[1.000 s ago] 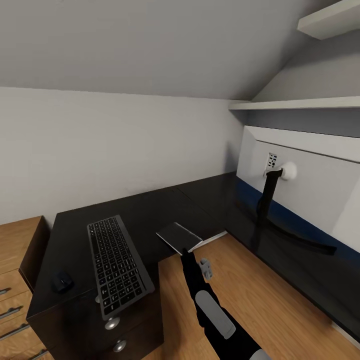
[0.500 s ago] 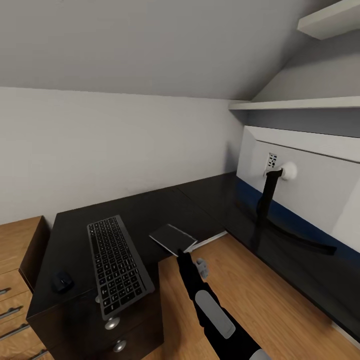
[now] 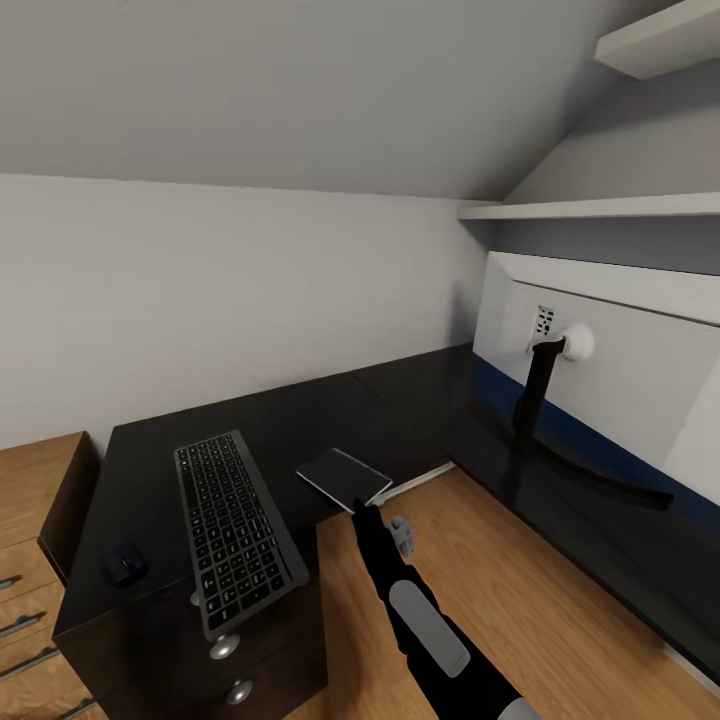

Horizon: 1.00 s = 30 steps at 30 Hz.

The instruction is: In the bedroom, organize the workspace by keeping the computer under the desk, ensuring the monitor is on the desk, placing the keyboard on the desk next to the monitor, placing the mouse on the desk next to the keyboard, moving the folder from the swivel chair onto the desk next to the mouse, stacking the notebook on top of the folder with the pen on top of the notebook, and positioning the swivel chair next to the desk.

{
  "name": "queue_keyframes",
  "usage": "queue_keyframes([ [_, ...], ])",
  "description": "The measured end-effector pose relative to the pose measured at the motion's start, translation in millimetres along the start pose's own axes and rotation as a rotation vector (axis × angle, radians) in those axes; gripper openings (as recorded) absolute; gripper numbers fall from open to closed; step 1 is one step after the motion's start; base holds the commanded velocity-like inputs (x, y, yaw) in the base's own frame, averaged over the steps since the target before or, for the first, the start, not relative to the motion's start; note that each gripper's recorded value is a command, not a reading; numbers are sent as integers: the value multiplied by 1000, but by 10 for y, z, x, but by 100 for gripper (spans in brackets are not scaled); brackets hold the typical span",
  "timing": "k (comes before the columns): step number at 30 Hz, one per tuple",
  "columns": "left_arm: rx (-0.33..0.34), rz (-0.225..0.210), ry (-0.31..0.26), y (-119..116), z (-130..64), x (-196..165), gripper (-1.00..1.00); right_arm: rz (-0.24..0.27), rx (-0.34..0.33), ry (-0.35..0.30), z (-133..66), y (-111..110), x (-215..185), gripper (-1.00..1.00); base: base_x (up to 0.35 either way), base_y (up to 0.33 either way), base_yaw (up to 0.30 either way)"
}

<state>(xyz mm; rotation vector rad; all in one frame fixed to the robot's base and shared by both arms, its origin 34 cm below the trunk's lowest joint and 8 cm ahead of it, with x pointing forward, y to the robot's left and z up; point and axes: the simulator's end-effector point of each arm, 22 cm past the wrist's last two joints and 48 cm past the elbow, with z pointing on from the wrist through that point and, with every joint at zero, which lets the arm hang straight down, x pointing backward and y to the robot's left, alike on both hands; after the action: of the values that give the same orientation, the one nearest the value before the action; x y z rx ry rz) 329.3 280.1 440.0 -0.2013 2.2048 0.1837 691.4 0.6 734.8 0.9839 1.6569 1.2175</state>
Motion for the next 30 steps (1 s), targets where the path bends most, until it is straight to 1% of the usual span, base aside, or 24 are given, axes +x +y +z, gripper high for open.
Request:
queue_keyframes([
  [9,0,1,0,5,1,2,100,2,0,2,-3,5,11,-100,147,19,0],
  [30,-2,3,4,23,-1,18,100,1,2,-2,-3,4,-10,-100,6,1,0],
])
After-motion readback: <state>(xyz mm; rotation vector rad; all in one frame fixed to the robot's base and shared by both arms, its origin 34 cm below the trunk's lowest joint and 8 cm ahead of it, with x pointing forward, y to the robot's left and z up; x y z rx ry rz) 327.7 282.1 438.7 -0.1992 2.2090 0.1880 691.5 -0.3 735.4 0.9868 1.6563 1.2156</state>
